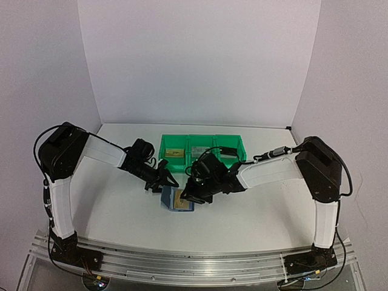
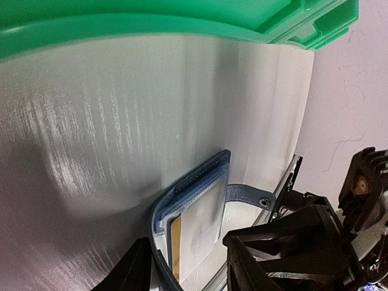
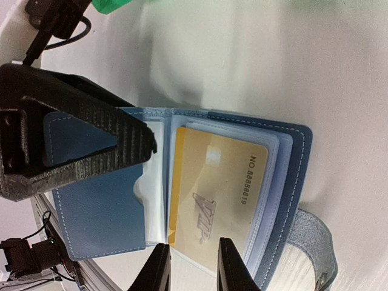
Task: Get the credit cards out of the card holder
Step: Open the card holder at the center of the board, then remove the credit card from the card holder.
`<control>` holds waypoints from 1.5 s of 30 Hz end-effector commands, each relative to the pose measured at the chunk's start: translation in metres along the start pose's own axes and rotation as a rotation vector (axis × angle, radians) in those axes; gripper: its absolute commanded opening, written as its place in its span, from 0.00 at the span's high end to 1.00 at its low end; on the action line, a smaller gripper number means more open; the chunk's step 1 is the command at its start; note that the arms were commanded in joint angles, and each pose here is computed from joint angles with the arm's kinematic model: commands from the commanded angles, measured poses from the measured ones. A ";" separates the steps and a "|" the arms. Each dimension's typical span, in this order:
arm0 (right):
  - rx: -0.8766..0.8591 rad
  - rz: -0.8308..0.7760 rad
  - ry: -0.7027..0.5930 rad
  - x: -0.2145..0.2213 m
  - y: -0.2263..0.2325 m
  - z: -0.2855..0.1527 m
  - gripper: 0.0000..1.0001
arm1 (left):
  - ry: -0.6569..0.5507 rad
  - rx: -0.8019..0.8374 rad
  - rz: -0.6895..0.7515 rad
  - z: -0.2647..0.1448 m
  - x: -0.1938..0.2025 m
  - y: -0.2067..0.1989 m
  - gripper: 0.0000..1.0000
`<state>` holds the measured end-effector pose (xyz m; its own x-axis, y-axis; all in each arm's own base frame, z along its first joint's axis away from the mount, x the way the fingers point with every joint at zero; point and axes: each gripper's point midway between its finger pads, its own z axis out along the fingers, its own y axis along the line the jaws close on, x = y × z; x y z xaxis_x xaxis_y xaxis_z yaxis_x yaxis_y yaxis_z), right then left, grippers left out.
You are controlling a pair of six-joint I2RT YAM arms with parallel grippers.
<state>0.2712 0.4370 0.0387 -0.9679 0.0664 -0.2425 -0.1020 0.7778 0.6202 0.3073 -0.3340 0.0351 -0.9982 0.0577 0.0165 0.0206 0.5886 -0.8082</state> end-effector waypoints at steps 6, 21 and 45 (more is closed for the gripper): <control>0.115 0.111 -0.040 0.000 -0.032 -0.002 0.80 | -0.111 -0.132 0.167 -0.050 -0.029 0.002 0.54; 0.069 0.095 -0.066 -0.015 -0.007 -0.006 0.80 | -0.058 0.011 0.381 -0.097 0.020 -0.066 0.59; 0.108 0.147 -0.001 -0.001 -0.030 0.014 0.78 | 0.152 0.062 0.022 0.004 0.054 -0.024 0.56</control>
<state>0.2808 0.4230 0.0222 -0.9642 0.1839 -0.1908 0.0419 0.8166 0.5756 0.2446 -0.3443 0.0487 -0.9719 0.2159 0.0934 0.0455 0.5623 -0.8256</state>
